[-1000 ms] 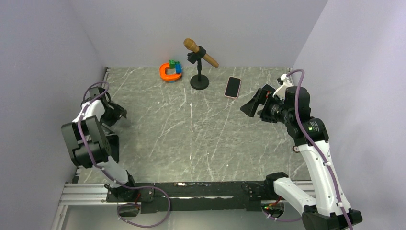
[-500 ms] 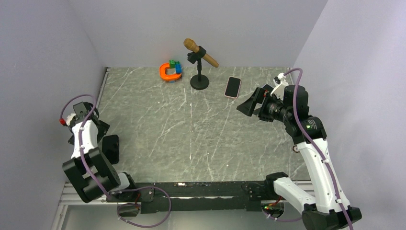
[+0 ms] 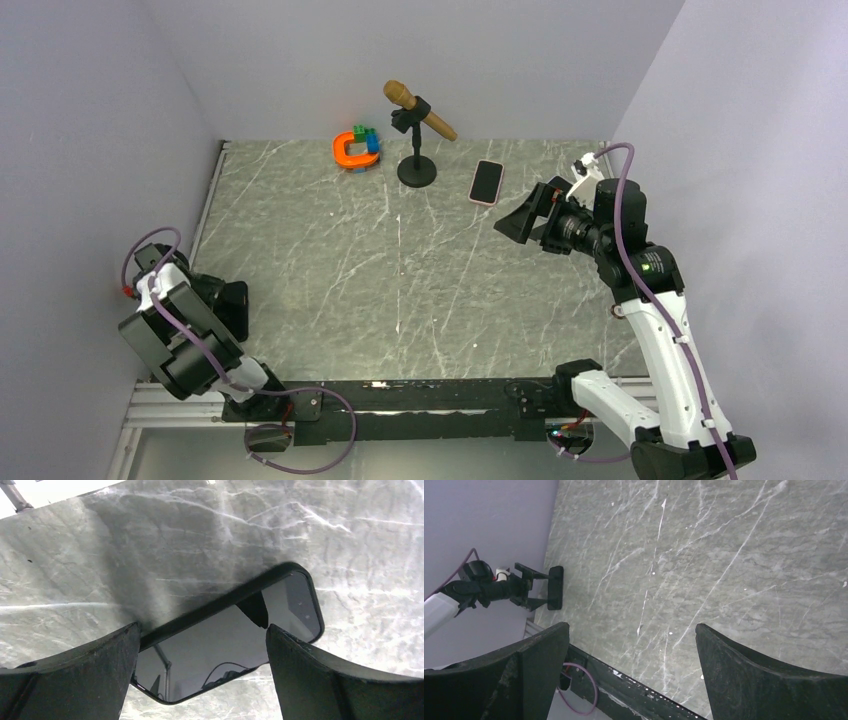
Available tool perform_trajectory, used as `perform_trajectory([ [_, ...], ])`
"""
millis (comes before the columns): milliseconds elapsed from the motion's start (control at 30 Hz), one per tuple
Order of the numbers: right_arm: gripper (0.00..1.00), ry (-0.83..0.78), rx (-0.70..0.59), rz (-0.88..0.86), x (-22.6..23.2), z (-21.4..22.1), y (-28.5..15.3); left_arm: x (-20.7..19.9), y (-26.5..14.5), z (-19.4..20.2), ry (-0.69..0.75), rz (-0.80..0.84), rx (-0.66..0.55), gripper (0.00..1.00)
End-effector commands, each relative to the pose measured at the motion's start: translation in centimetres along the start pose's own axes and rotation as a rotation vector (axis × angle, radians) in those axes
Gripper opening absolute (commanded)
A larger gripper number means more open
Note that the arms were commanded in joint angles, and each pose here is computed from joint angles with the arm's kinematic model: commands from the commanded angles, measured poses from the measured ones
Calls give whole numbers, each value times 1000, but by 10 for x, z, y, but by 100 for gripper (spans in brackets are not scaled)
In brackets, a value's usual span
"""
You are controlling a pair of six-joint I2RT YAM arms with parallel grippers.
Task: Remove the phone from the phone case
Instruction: Pick up the phone at the center of the board.
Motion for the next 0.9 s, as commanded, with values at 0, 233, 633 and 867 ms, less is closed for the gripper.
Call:
perform_trajectory([
  [0, 100, -14, -43, -29, 8, -7, -7, -15, 6, 38, -12, 197, 134, 99],
  [233, 100, 5, -40, -40, 7, -5, -3, -22, 6, 84, 1, 294, 211, 99],
  [633, 100, 19, -41, -54, 8, -4, 1, -20, 25, 101, 183, -65, 334, 99],
  [867, 100, 21, -56, -39, 2, 0, 0, -37, 22, 92, 228, -100, 293, 99],
])
Point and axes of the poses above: each gripper's point midway between its finger pads, its own y axis out along the fingers, its own x axis along the line the jaws close on, z = x × y, the point moved 2 cm from there along -y, back along the fingers
